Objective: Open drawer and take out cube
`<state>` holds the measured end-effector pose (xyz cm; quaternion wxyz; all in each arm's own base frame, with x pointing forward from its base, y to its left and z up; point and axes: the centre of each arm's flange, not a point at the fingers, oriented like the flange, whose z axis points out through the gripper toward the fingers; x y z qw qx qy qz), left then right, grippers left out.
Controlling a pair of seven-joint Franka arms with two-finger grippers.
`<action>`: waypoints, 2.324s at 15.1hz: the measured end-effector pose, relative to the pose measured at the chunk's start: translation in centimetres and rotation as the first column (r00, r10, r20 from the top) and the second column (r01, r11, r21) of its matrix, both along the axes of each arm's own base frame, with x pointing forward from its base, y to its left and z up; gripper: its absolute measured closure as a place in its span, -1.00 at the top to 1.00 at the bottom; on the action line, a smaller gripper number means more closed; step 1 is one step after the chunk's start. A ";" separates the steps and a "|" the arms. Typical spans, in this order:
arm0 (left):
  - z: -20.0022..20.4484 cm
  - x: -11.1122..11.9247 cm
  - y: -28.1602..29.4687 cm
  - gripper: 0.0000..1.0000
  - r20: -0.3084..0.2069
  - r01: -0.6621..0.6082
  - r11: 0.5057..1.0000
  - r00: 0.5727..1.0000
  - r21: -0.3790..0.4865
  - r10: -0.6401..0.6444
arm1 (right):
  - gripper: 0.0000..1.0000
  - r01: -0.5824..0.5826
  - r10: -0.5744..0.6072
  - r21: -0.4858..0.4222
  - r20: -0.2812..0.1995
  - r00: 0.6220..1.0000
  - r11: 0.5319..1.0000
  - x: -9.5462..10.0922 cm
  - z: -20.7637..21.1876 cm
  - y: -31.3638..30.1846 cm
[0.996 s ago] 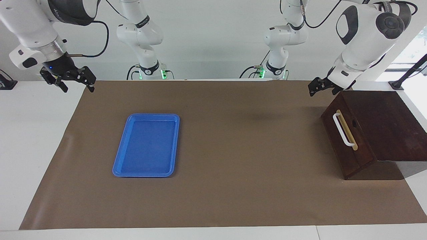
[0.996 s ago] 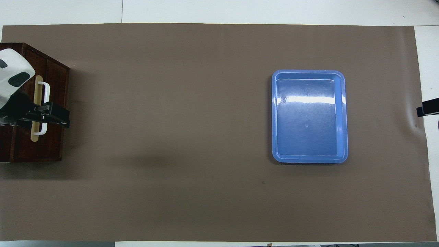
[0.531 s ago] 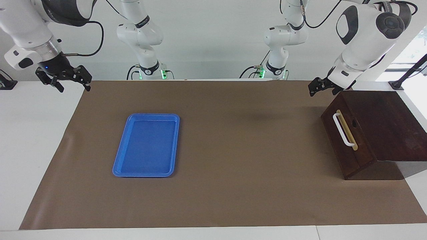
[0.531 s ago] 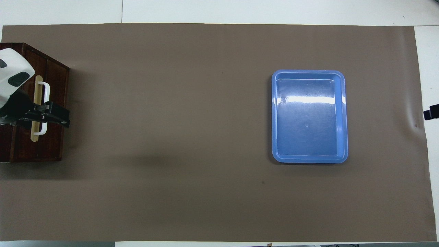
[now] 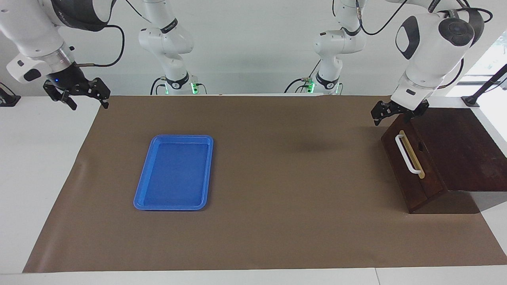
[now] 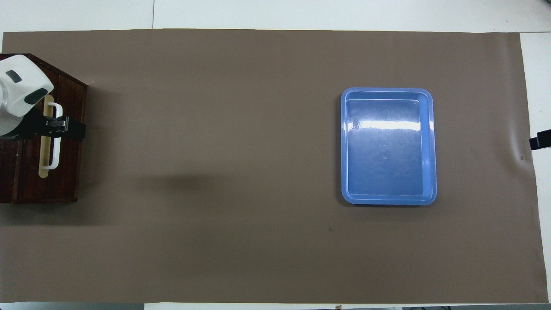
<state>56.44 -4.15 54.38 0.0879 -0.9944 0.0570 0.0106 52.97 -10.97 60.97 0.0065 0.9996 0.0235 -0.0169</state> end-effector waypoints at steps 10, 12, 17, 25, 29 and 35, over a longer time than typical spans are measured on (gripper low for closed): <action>-11.3 2.5 1.5 1.00 0.070 0.093 0.979 0.992 0.181 -0.107 | 1.00 0.006 -0.006 0.004 -0.020 1.000 1.000 -0.2 -0.9 -0.1; -12.5 2.2 2.7 1.00 0.059 0.082 0.980 0.994 0.181 -0.094 | 1.00 0.006 -0.006 0.005 -0.023 1.000 1.000 -0.2 -1.0 -0.1; -14.5 1.4 2.6 1.00 0.070 0.063 0.982 0.995 0.180 -0.076 | 1.00 0.002 -0.002 0.005 -0.024 1.000 1.000 -0.2 -1.0 0.1; -15.8 0.6 -3.2 1.00 0.177 -0.005 0.986 0.984 0.165 -0.025 | 1.00 -0.001 0.002 0.005 -0.029 1.000 1.000 -0.2 -1.2 0.5; -15.0 -0.6 -10.4 1.00 0.182 -0.005 0.993 0.983 0.116 -0.016 | 1.00 0.002 -0.001 0.006 -0.032 0.999 1.000 -0.2 -1.2 0.7; -13.7 -0.7 -12.3 1.00 0.158 -0.033 0.995 0.987 0.090 0.018 | 1.00 -0.002 0.002 0.005 -0.034 0.999 1.000 -0.2 -1.2 1.3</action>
